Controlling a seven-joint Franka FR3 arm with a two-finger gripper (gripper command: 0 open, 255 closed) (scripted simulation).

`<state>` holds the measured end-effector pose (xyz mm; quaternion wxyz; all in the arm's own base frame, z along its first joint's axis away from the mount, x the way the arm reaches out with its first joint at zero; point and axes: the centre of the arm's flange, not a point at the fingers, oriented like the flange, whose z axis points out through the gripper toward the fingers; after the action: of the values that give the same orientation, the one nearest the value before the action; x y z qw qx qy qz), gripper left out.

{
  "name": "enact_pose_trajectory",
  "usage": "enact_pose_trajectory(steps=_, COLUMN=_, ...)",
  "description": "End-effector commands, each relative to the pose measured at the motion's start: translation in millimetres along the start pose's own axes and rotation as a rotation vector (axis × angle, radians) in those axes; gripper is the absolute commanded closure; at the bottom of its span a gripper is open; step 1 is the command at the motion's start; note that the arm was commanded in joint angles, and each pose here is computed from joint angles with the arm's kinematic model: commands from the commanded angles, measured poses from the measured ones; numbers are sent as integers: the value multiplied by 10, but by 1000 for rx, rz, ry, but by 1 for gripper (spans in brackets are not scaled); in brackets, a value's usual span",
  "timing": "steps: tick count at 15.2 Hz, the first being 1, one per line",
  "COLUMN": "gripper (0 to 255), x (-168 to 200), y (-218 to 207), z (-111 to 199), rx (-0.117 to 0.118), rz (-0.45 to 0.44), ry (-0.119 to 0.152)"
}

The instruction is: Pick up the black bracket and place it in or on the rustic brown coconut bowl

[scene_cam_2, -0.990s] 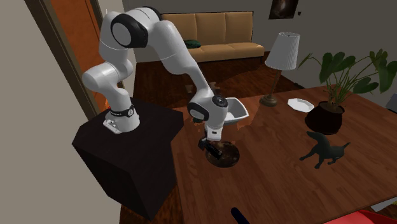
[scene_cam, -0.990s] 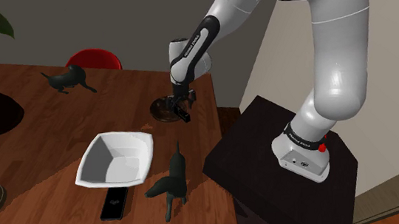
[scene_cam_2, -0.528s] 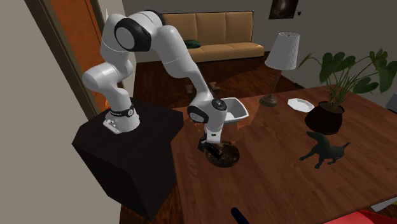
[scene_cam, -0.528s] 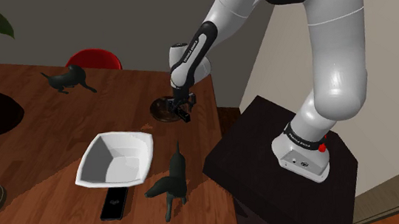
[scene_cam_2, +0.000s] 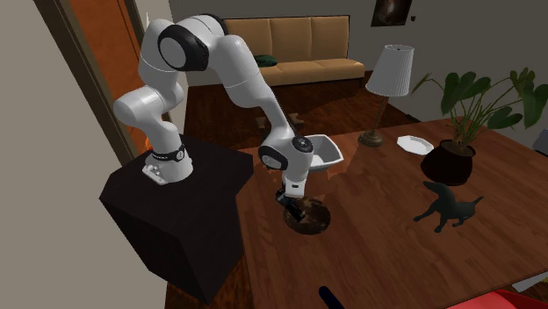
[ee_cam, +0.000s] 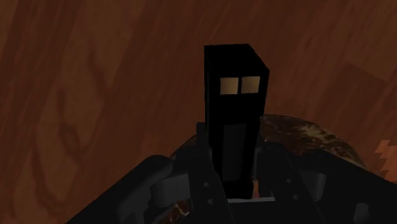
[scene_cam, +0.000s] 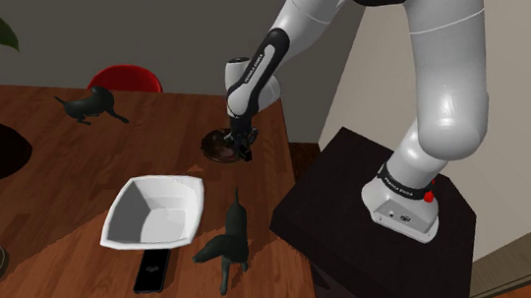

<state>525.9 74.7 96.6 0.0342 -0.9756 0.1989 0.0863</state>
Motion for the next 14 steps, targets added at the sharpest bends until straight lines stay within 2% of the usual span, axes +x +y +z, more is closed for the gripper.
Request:
enact_pose_trajectory(steps=1, gripper=255, x=-1, y=2, z=4, rx=0, rz=0, ry=-1)
enact_pose_trajectory(steps=5, gripper=255, x=-1, y=3, z=4, rx=0, rz=0, ry=-1)
enact_pose_trajectory(steps=14, gripper=255, x=-87, y=-13, z=-464, rx=0, rz=0, ry=-1)
